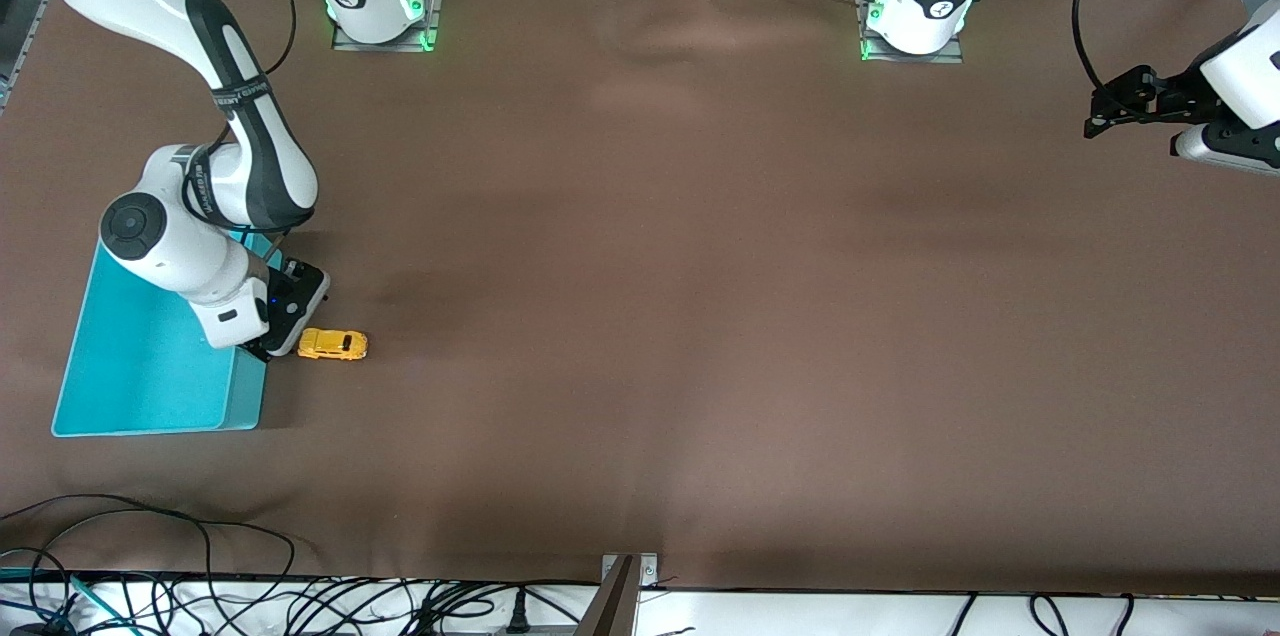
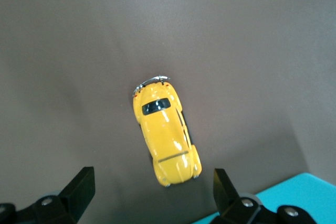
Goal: Wind up and store yellow beetle car
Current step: 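Close the right gripper on the yellow car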
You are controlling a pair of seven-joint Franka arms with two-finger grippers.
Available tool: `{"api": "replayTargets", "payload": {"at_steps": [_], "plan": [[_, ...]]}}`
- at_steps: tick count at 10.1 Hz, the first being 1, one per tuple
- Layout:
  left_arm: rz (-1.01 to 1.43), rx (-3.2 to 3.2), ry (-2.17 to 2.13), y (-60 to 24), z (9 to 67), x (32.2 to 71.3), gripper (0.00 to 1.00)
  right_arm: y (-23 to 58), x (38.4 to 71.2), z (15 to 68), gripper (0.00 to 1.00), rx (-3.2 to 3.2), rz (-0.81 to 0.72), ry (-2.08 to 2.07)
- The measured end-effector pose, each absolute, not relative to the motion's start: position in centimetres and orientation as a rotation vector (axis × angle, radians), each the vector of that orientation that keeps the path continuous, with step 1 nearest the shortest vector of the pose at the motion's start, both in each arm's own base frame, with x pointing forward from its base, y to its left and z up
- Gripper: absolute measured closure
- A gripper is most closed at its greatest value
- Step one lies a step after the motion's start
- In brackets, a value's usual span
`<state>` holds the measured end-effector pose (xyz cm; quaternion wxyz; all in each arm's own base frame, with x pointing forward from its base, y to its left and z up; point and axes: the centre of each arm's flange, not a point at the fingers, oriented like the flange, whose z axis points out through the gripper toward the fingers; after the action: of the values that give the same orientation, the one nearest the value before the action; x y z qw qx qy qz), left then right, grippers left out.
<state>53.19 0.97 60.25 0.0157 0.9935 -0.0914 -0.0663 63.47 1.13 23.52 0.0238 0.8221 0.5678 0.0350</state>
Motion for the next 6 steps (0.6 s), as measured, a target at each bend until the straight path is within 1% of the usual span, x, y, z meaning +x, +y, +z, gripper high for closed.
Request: {"api": "replayTargets", "payload": {"at_steps": [3, 6], "plan": [[-0.196, 3.073, -0.287, 0.6, 60.3, 53.3, 0.00, 1.2, 63.7, 21.4, 0.00, 2.504, 0.138, 1.787], [-0.211, 3.064, -0.283, 0.7, 59.5, 54.3, 0.00, 1.4, 63.9, 20.0, 0.00, 2.497, 0.144, 1.796]]}}
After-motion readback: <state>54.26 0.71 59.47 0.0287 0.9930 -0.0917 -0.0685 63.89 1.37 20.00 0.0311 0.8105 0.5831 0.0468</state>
